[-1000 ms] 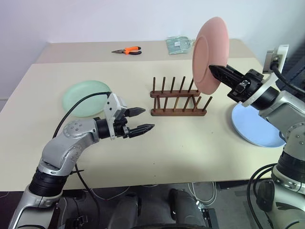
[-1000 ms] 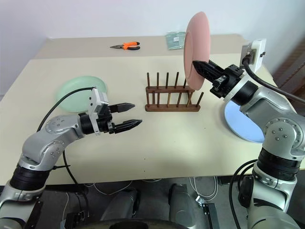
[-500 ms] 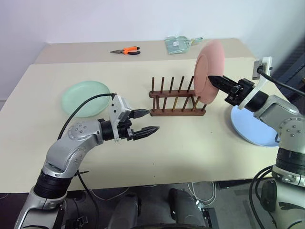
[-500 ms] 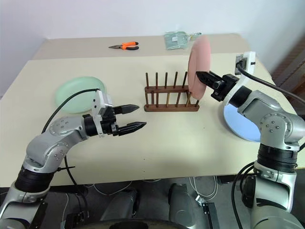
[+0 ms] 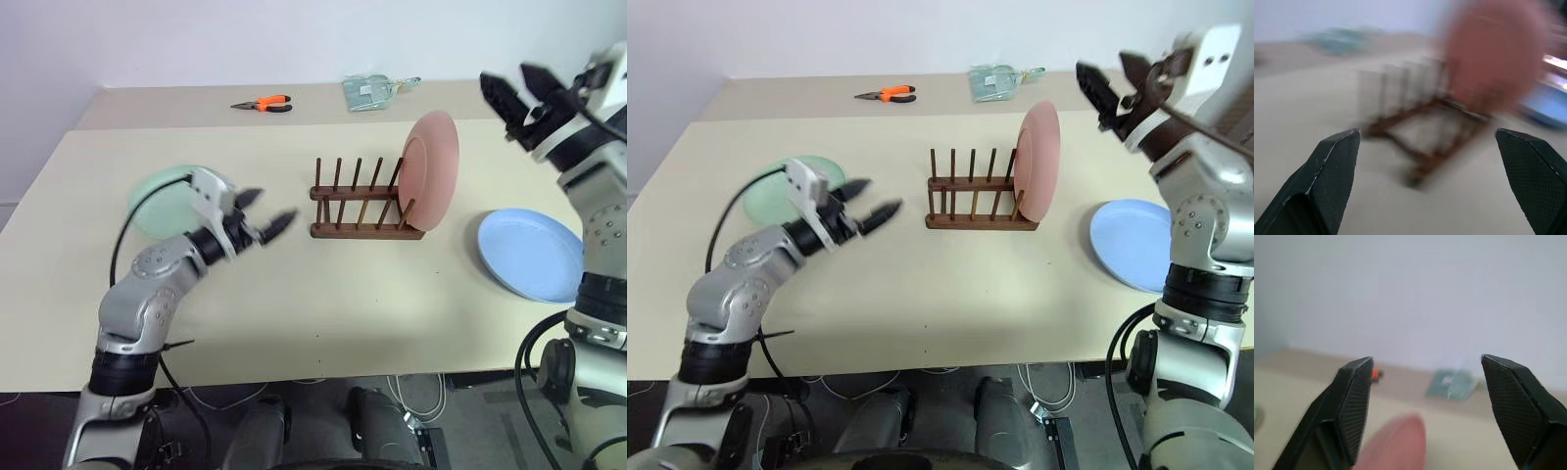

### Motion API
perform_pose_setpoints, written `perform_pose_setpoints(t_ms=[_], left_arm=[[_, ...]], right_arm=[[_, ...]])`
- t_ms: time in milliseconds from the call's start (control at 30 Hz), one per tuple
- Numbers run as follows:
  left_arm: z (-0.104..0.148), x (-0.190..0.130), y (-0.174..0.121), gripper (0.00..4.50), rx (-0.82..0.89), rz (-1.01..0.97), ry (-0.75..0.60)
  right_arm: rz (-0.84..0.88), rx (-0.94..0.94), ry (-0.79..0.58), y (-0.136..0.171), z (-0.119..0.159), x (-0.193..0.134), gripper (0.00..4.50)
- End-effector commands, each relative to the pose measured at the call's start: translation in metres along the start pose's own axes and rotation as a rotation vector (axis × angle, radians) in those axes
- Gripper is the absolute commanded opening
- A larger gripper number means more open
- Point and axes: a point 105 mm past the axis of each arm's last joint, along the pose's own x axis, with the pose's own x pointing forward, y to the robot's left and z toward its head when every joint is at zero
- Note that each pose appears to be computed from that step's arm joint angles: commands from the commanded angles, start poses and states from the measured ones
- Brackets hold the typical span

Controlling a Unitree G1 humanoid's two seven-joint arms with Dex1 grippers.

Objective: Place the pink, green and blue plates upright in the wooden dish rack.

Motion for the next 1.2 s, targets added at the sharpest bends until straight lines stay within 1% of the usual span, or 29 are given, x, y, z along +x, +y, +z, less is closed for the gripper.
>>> perform_pose_setpoints(t_ms=[33, 67, 100, 167, 200, 267, 333, 400, 467, 533, 600, 667, 733, 767, 800, 833, 867, 900, 933, 1000, 1067, 1100, 1167, 1200], left_arm=[[0.025, -0.025, 0.101, 4.5, -0.099, 0.628, -0.108], [0.024, -0.037, 0.12, 4.5, -0.116, 0.77, -0.105], [0.021, -0.046, 0.132, 4.5, -0.125, 0.861, -0.086], [0.013, -0.052, 0.14, 4.5, -0.158, 0.927, -0.028], [0.01, -0.053, 0.141, 4.5, -0.178, 0.931, -0.007], [-0.006, -0.049, 0.135, 4.5, -0.207, 0.883, 0.099], [-0.024, -0.043, 0.125, 4.5, -0.227, 0.79, 0.214], [-0.035, -0.041, 0.118, 4.5, -0.276, 0.731, 0.269], [-0.04, -0.041, 0.116, 4.5, -0.316, 0.717, 0.289], [-0.041, -0.038, 0.117, 4.0, -0.348, 0.71, 0.284], [-0.041, -0.035, 0.118, 3.21, -0.385, 0.717, 0.271], [-0.039, -0.033, 0.119, 2.1, -0.381, 0.728, 0.264], [-0.039, -0.03, 0.118, 1.07, -0.354, 0.721, 0.27], [-0.038, -0.029, 0.117, 0.48, -0.328, 0.716, 0.277], [-0.036, -0.024, 0.112, 0.03, -0.276, 0.686, 0.282], [-0.033, -0.019, 0.107, 0.03, -0.223, 0.647, 0.279], [-0.023, -0.013, 0.099, 0.03, -0.175, 0.599, 0.237], [-0.008, -0.004, 0.086, 0.03, -0.116, 0.521, 0.176], [0.008, 0.005, 0.066, 0.03, -0.067, 0.413, 0.115], [0.03, 0.016, 0.028, 0.03, -0.014, 0.234, 0.041], [0.045, 0.022, -0.004, 0.03, 0.014, 0.107, 0.012], [0.049, 0.023, -0.014, 0.03, 0.024, 0.069, 0.006], [0.055, 0.026, -0.038, 0.03, 0.011, -0.005, 0.017], [0.057, 0.026, -0.048, 0.03, 0.008, -0.033, 0.019]], right_arm=[[0.264, -0.144, -0.084, 0.057, 0.035, 0.005, 4.46], [0.349, -0.166, -0.04, 0.078, 0.025, 0.005, 4.46], [0.439, -0.182, -0.002, 0.098, 0.016, 0.003, 4.46], [0.562, -0.176, 0.051, 0.13, -0.004, -0.001, 4.46], [0.591, -0.167, 0.062, 0.138, -0.009, -0.002, 4.46], [0.665, -0.143, 0.091, 0.158, -0.023, -0.008, 4.46], [0.73, -0.114, 0.118, 0.175, -0.035, -0.015, 4.46], [0.757, -0.099, 0.131, 0.185, -0.043, -0.019, 4.46], [0.758, -0.096, 0.134, 0.189, -0.046, -0.02, 4.46], [0.769, -0.086, 0.158, 0.196, -0.056, -0.024, 4.5], [0.765, -0.093, 0.183, 0.198, -0.065, -0.026, 4.5], [0.727, -0.125, 0.21, 0.193, -0.074, -0.023, 4.5], [0.697, -0.153, 0.249, 0.187, -0.082, -0.021, 4.5], [0.685, -0.172, 0.258, 0.184, -0.085, -0.02, 4.5], [0.672, -0.193, 0.261, 0.182, -0.086, -0.019, 4.5], [0.663, -0.212, 0.261, 0.18, -0.086, -0.017, 4.5], [0.658, -0.236, 0.264, 0.178, -0.086, -0.017, 4.5], [0.66, -0.288, 0.256, 0.178, -0.085, -0.015, 4.5], [0.652, -0.354, 0.239, 0.176, -0.083, -0.011, 4.5], [0.628, -0.449, 0.215, 0.174, -0.081, 0.001, 4.5], [0.608, -0.546, 0.211, 0.173, -0.082, 0.013, 4.5], [0.606, -0.584, 0.214, 0.173, -0.084, 0.017, 4.5], [0.622, -0.76, 0.187, 0.177, -0.089, 0.025, 4.5], [0.626, -0.81, 0.18, 0.178, -0.092, 0.029, 4.5]])
